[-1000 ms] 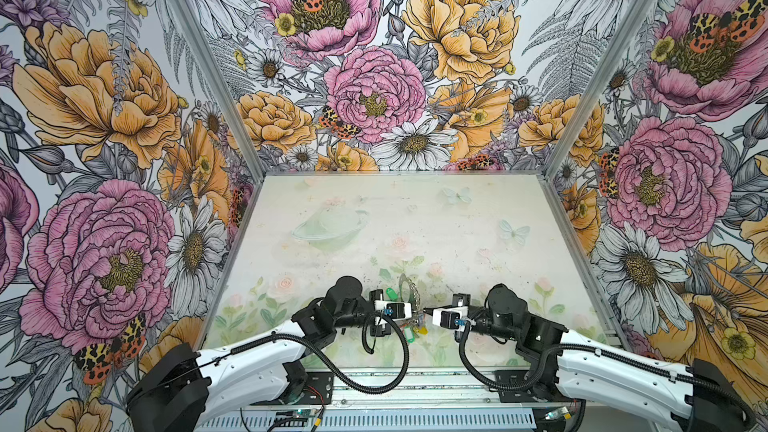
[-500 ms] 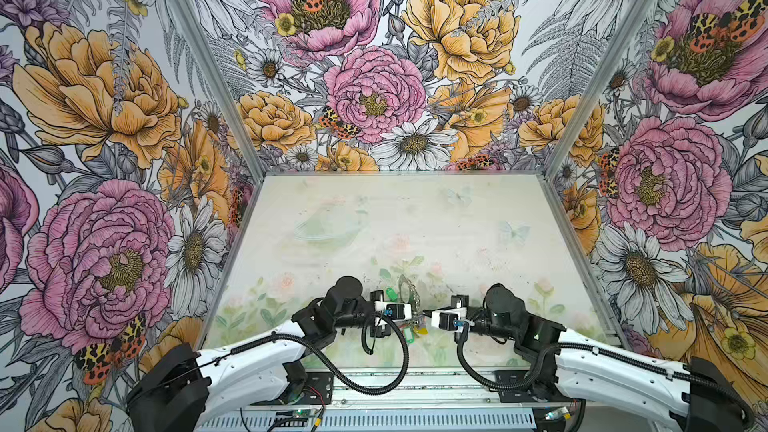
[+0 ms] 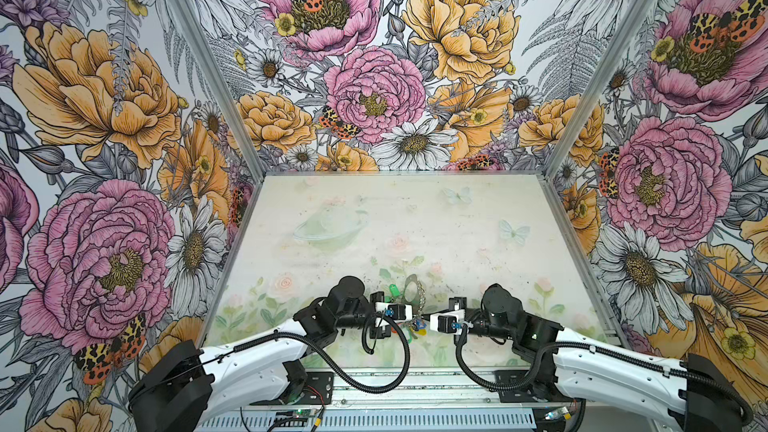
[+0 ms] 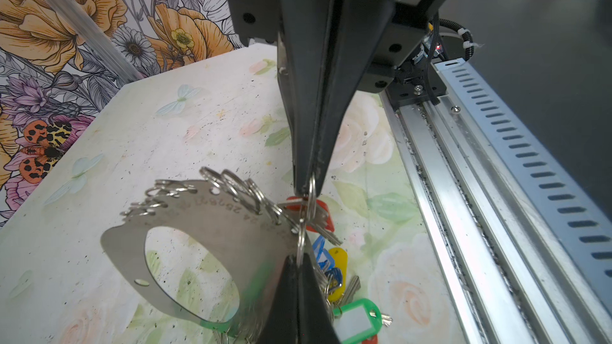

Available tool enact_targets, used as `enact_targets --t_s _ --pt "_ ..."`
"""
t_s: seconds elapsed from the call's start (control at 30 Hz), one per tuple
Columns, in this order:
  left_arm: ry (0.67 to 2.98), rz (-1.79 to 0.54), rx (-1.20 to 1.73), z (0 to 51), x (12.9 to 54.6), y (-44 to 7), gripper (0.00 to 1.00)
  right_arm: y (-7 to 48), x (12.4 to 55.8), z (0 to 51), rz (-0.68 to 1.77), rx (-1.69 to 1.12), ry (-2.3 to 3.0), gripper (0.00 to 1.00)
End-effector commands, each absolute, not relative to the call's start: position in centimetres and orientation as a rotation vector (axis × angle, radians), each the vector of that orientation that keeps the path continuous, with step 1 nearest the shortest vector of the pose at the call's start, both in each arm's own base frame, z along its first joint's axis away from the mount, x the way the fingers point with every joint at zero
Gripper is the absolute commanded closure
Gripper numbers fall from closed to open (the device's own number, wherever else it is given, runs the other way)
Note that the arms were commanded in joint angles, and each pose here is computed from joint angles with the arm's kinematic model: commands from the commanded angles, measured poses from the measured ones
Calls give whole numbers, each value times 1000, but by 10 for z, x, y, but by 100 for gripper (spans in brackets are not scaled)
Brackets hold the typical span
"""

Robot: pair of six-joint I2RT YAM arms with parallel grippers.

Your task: Put the keys on the keyring

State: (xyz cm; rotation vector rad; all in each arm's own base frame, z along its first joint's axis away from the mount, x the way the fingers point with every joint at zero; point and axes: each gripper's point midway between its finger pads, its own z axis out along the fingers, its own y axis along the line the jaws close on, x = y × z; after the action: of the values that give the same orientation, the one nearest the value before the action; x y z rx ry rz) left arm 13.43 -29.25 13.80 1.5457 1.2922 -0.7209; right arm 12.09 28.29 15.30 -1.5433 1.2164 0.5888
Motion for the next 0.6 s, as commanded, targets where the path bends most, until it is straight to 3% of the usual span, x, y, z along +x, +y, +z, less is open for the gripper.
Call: enact_targets --t_s 0.0,0.57 --pt "1231 -736 1515 161 136 -297 100 291 119 171 607 -1536 1170 100" --pt "1257 -761 1543 168 136 -305 100 295 117 172 638 -1548 1174 100"
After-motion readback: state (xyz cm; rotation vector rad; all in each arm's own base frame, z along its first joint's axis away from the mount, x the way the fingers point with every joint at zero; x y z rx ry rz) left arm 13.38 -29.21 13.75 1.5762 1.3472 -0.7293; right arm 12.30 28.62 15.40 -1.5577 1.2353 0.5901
